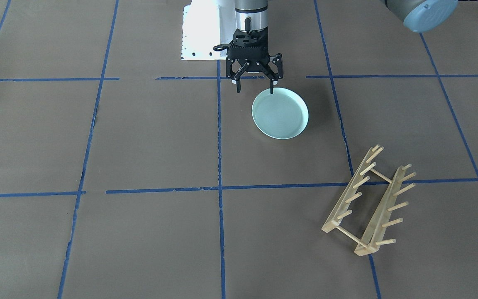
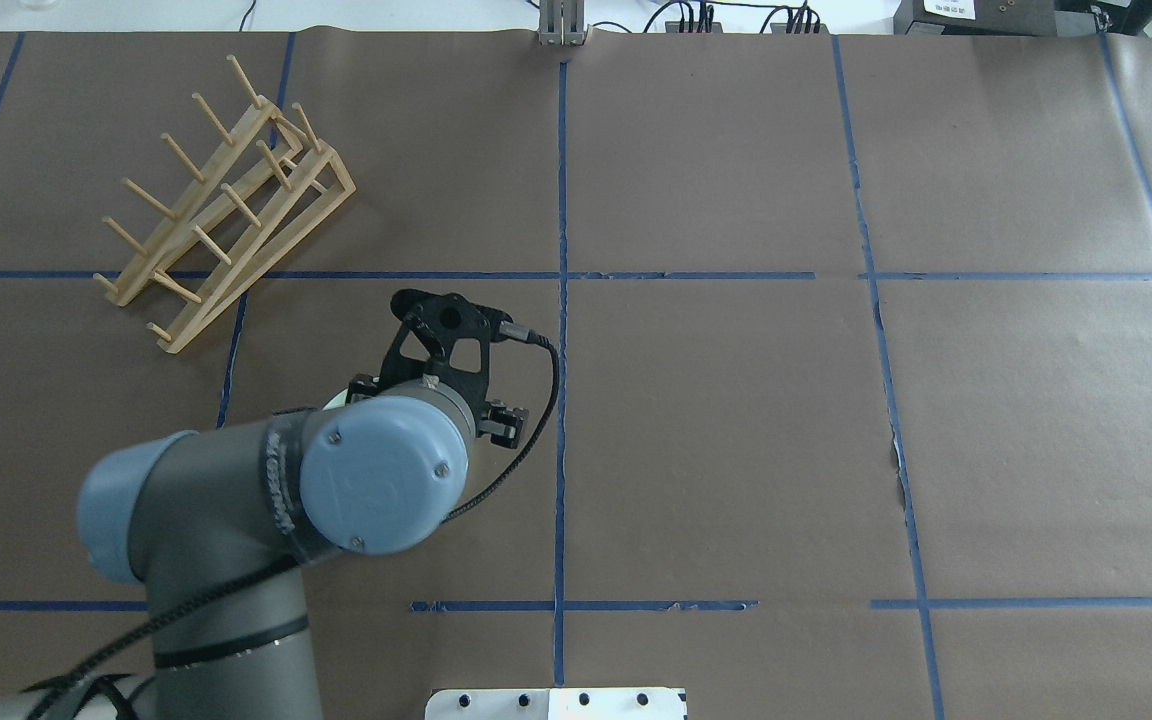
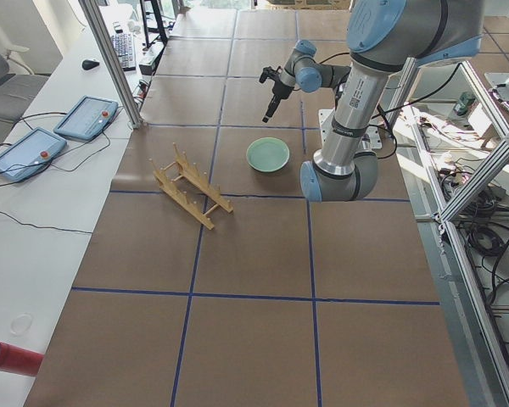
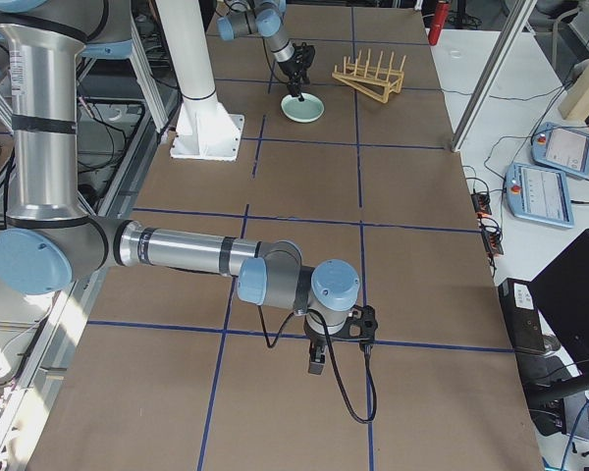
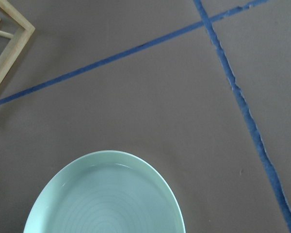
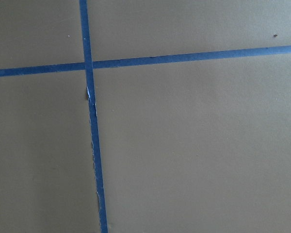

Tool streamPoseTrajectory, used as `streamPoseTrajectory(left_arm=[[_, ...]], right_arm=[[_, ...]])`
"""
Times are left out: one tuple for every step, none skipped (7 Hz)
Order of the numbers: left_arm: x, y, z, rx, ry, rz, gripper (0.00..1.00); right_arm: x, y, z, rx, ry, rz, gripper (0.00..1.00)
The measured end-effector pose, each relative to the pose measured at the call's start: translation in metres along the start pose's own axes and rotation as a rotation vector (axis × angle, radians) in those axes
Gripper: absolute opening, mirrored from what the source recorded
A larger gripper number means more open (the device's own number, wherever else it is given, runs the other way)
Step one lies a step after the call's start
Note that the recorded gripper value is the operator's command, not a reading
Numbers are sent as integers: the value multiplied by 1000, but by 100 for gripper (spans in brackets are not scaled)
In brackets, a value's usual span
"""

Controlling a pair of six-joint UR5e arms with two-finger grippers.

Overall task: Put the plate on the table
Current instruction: 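Open the left gripper and withdraw it away from the plate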

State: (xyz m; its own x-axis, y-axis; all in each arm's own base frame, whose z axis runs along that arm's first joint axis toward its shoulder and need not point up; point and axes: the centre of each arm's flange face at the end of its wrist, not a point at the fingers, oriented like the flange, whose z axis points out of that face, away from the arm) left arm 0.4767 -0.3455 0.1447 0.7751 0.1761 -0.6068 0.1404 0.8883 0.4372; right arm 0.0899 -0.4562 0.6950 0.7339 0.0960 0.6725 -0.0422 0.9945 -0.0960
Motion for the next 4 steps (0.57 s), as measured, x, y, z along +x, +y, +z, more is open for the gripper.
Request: streamPoseTrajectory(left_arm=[[-38, -44, -18, -24, 37, 0, 100], [-83, -88, -32, -48, 62, 40, 100], [-141, -128, -40, -71, 71, 105, 100], [-215, -160, -44, -104, 70, 166, 100]], right_arm=[[0, 0, 0, 0, 0, 0, 100], [0, 0, 0, 0, 0, 0, 100], [0, 0, 0, 0, 0, 0, 100], [0, 0, 0, 0, 0, 0, 100]])
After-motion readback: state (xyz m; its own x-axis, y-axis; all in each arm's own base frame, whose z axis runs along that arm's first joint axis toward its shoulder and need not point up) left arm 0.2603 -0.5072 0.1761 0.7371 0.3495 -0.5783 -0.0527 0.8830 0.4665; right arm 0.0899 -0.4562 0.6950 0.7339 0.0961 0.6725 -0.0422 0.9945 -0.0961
